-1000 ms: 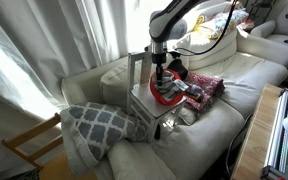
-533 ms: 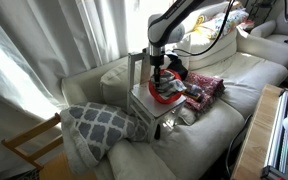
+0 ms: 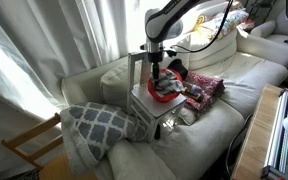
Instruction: Flip the orange hat on the chair seat upside down, pick up a towel on the pillow and place it in the orange hat
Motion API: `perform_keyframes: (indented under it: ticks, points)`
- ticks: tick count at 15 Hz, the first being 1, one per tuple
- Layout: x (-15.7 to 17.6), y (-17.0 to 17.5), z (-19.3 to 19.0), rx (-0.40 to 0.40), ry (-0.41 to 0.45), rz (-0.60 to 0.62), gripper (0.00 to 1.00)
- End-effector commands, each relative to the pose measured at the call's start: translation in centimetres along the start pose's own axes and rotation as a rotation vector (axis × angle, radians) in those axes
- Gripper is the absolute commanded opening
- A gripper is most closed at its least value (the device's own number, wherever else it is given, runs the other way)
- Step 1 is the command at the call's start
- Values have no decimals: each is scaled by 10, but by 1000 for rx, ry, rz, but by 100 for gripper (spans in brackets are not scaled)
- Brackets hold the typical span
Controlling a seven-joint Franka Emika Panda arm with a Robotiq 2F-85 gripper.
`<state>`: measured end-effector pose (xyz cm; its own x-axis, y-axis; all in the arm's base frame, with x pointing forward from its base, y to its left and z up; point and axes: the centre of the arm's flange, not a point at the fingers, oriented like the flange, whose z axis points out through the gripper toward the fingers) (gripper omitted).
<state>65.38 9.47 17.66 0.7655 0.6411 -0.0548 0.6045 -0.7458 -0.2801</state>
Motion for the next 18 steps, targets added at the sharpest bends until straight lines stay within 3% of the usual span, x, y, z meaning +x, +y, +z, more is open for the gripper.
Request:
perform_keyframes:
  ticks: [1, 7, 11, 18]
  points:
    - [0, -12, -13, -29, -80, 7, 100]
    - [-13, -22, -60, -104, -102, -8, 100]
    - [-43, -14, -121, -212, -82, -44, 100]
    - [-112, -33, -229, -301, 115, 1, 100]
